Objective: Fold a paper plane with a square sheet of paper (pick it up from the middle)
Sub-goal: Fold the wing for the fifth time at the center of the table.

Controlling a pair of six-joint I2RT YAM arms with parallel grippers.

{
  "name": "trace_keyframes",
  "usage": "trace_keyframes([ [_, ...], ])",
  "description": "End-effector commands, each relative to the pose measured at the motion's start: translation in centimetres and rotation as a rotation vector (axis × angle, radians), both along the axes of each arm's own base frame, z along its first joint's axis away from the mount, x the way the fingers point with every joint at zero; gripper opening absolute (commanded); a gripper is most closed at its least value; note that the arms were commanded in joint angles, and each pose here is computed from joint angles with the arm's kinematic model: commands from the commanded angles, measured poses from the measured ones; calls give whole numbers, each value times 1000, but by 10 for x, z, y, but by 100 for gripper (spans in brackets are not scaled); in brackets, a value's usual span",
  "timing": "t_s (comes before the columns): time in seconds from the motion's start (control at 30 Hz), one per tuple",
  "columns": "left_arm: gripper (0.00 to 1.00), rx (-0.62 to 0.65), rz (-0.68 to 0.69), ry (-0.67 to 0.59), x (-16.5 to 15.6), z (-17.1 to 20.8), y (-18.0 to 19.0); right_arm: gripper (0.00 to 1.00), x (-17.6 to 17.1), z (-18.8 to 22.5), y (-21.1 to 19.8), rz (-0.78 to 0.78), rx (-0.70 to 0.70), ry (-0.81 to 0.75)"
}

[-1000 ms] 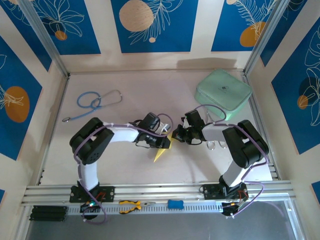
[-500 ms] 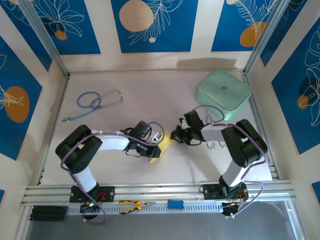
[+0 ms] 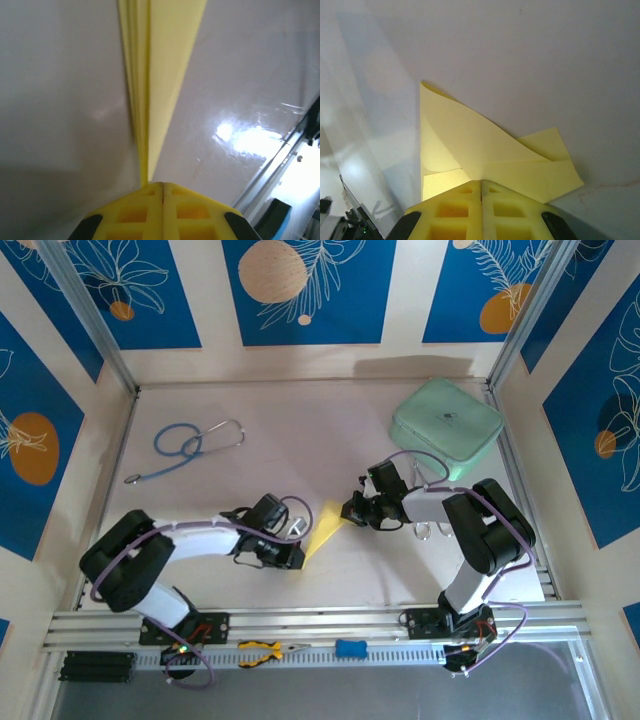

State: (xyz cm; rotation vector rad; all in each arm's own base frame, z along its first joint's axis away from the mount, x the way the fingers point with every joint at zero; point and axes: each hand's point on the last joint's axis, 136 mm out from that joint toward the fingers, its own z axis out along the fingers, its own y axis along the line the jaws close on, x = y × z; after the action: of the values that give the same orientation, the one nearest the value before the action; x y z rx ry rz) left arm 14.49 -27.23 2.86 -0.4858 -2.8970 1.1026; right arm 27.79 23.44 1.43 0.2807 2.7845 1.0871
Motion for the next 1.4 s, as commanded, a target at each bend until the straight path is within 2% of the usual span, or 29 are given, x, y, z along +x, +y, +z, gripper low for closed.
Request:
trace_keyframes([
  [0.0, 1, -105, 21, -88, 13, 31, -13, 4, -16, -24, -22, -33, -112, 81],
  [0.1, 3, -170, 21, -161, 34, 53, -29, 4, -15, -22, -22, -31, -106, 77],
  [0.17, 8, -183, -14, -188, 45, 58, -41, 4, -14, -21, -21, -26, -104, 76],
  [0.37, 8, -91, -30, -163, 72, 22, -57, 5, -12, -16, -17, -14, -84, 62],
  [0.63, 0, 86, -24, -76, 58, -35, -29, 9, 6, 15, -11, 46, -29, -41],
  [0.77, 0, 84, -13, -45, 50, -44, -25, 11, 11, 42, -1, 81, 25, -118],
  [0.87, 0, 69, 8, -34, 49, -46, -26, 12, 2, 50, 12, 112, 66, -146],
  [0.93, 0, 64, 15, -27, 49, -47, -27, 13, -9, 48, 26, 144, 100, -140],
  [1.07, 0, 48, 21, -19, 49, -45, -30, 12, -20, 25, 34, 151, 59, -98],
  [1.23, 0, 41, 29, -19, 49, -44, -30, 12, -7, 1, 13, 72, 17, -41],
  [1.37, 0, 35, 36, -13, 48, -44, -29, 12, 10, -2, -9, 0, 29, -34],
])
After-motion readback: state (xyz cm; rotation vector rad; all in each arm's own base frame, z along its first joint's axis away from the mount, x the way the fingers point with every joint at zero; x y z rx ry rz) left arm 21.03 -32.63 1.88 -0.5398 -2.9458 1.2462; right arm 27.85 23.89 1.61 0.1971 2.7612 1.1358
